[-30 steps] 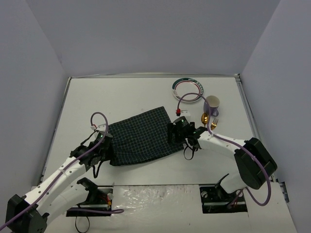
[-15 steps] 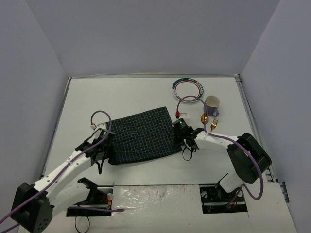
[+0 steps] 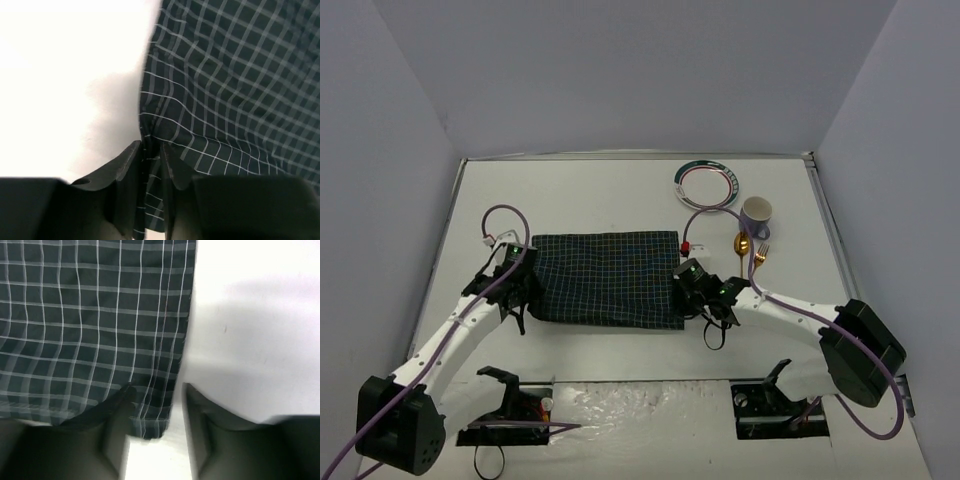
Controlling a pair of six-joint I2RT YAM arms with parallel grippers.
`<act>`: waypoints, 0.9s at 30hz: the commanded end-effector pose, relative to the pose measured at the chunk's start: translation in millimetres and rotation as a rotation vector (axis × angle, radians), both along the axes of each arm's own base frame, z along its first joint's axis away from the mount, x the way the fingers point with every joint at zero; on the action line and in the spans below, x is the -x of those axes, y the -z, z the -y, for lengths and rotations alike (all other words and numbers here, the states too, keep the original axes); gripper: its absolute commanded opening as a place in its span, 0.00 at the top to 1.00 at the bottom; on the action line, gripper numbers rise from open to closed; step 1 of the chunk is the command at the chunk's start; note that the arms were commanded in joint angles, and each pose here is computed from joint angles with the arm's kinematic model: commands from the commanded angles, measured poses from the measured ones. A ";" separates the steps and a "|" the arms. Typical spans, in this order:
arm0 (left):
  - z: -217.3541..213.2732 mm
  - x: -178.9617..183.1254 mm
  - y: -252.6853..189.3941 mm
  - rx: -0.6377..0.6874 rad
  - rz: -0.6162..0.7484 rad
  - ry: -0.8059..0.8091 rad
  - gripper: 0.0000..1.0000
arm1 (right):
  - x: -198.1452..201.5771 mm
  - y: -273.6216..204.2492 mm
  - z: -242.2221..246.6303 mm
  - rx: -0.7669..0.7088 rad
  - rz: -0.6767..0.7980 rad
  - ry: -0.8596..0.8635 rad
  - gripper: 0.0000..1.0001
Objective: Set the dinner table for one person
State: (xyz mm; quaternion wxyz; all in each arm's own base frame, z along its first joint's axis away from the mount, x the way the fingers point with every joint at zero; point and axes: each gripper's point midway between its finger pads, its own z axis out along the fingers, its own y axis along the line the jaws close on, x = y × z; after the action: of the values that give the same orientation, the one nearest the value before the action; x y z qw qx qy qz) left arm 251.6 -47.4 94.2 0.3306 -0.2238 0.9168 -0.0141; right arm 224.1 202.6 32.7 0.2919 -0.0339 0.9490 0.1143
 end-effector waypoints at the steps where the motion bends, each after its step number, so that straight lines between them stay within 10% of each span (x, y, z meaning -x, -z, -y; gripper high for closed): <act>1: -24.8 24.7 2.6 -0.040 -0.009 -0.094 0.60 | -5.1 -11.1 5.4 0.010 0.039 0.035 0.45; 4: -32.5 19.6 -25.9 -0.067 0.060 -0.094 0.35 | -22.1 -32.0 -3.0 0.000 0.089 0.006 0.32; 9: -14.2 -23.7 -84.2 -0.066 0.171 0.036 0.26 | -61.9 -53.9 -12.2 0.029 0.144 -0.051 0.29; 27: 46.9 -92.0 57.6 0.016 -0.162 0.067 0.50 | -93.0 15.3 -26.9 0.087 0.022 -0.127 0.52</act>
State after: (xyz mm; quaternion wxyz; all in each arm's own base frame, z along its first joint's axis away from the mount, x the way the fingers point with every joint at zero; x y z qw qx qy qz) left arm 323.3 -88.1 35.8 0.2291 -0.1715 0.9582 -0.0045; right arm 316.7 216.1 13.4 0.2746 -0.1022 0.9536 0.0695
